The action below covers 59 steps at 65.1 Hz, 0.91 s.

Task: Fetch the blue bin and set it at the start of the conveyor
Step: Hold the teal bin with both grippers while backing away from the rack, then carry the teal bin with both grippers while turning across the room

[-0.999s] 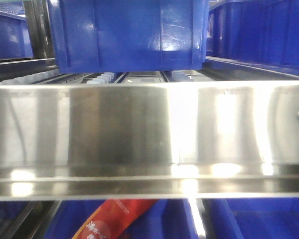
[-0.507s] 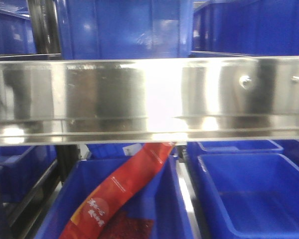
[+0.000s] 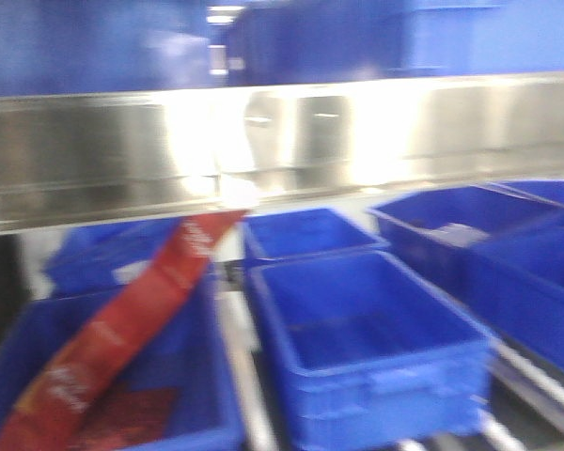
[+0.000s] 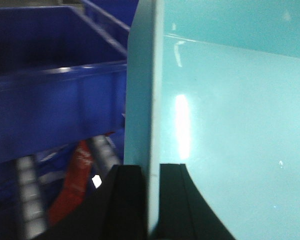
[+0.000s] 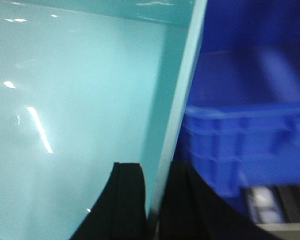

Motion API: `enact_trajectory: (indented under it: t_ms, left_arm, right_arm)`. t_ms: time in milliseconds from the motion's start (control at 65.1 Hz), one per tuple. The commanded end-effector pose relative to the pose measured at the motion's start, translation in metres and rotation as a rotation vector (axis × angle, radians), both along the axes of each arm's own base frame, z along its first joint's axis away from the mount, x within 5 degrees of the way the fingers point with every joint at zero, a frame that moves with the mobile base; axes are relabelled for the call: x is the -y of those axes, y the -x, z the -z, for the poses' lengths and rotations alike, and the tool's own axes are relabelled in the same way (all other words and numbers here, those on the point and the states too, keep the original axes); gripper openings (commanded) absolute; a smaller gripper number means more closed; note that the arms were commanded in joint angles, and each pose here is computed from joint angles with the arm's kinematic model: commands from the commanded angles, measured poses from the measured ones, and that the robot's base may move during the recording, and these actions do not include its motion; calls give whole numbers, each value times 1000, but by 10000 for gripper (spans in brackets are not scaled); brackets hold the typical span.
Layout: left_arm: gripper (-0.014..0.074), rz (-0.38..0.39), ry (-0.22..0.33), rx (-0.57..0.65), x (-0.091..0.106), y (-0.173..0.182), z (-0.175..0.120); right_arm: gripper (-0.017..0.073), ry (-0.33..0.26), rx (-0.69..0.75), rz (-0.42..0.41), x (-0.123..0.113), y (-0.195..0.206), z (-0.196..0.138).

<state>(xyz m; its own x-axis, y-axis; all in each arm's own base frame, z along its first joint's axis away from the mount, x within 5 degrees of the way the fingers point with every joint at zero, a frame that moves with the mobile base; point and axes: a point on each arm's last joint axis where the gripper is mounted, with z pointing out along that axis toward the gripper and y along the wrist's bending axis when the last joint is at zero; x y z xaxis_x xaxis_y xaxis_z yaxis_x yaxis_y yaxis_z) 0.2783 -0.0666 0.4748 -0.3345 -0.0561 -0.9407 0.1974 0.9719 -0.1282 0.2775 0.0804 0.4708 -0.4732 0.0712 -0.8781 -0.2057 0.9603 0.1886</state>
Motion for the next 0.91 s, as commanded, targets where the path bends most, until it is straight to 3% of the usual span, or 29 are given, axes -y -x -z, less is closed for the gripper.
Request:
enact_trajectory:
  t_ms: [0,891]
  left_arm:
    - [-111,-7,16,89,-2,2,-12]
    - [-111,-7,16,89,-2,2,-12]
  right_arm:
    - [-152,43,60,16,7,5,-10]
    - [-152,43,60,16,7,5,-10]
